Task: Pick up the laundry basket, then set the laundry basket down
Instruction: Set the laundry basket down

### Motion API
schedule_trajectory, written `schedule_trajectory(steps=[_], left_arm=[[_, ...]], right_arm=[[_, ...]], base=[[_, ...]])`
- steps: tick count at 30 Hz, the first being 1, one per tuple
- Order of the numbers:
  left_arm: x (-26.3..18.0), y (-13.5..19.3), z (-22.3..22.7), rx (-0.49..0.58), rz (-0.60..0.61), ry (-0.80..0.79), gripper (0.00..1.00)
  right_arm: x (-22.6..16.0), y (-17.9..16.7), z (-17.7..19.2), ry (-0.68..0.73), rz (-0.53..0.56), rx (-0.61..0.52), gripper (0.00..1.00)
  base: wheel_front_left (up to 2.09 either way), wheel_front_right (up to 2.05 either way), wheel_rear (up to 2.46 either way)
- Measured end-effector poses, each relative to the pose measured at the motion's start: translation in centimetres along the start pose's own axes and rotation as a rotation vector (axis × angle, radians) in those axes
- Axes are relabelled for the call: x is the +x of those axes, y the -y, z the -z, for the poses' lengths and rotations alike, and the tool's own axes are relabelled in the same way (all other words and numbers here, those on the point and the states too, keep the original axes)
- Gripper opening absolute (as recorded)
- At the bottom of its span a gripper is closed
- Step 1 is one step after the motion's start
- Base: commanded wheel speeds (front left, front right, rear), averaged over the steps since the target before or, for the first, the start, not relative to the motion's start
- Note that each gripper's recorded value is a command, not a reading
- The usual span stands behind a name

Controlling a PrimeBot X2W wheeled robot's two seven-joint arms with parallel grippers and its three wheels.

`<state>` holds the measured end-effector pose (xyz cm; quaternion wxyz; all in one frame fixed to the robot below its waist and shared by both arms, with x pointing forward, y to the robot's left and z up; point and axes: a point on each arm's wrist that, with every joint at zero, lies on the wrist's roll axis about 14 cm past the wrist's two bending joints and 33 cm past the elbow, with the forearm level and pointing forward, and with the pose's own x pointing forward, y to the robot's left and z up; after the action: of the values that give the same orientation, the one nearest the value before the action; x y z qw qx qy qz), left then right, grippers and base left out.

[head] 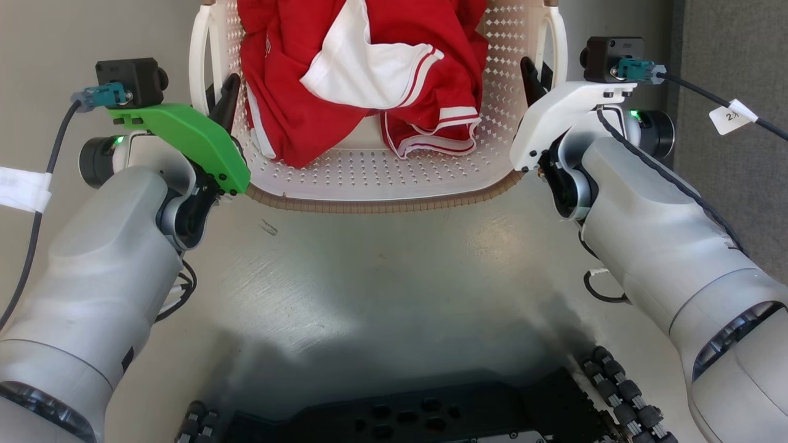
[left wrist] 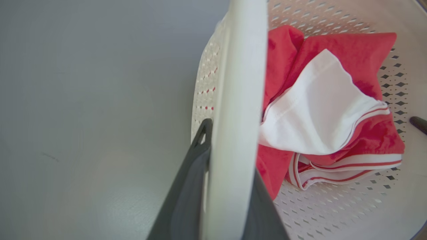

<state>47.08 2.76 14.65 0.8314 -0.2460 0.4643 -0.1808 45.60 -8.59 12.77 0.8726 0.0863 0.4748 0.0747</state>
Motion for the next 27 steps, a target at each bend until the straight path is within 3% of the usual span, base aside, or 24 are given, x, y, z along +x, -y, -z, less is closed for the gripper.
schedule_trajectory(steps=[17, 18, 19, 20, 27], left_arm=[[0.3, -0.3, 0.9, -0.022, 0.000, -0.013, 0.00], [0.3, -0.4, 0.9, -0.021, 0.000, -0.014, 0.26], [0.3, -0.4, 0.9, -0.022, 0.000, -0.015, 0.54], [0.3, -0.4, 0.9, -0.025, 0.000, -0.015, 1.00], [0.6, 1.3, 0.9, -0.033, 0.058, -0.010, 1.00]], right_arm=[[0.4, 0.4, 0.4, -0.005, 0.012, 0.003, 0.00], [0.5, 0.4, 0.2, -0.002, 0.012, 0.001, 0.15], [0.6, 0.4, 0.1, 0.002, 0.011, -0.002, 0.49], [0.6, 0.4, -0.1, 0.006, 0.011, -0.001, 1.00], [1.0, 0.6, -1.6, 0.042, 0.018, -0.023, 1.00]], base=[[0.00, 0.00, 0.00], [0.00, 0.00, 0.00], [0.00, 0.00, 0.00], [0.00, 0.00, 0.00], [0.00, 0.00, 0.00]])
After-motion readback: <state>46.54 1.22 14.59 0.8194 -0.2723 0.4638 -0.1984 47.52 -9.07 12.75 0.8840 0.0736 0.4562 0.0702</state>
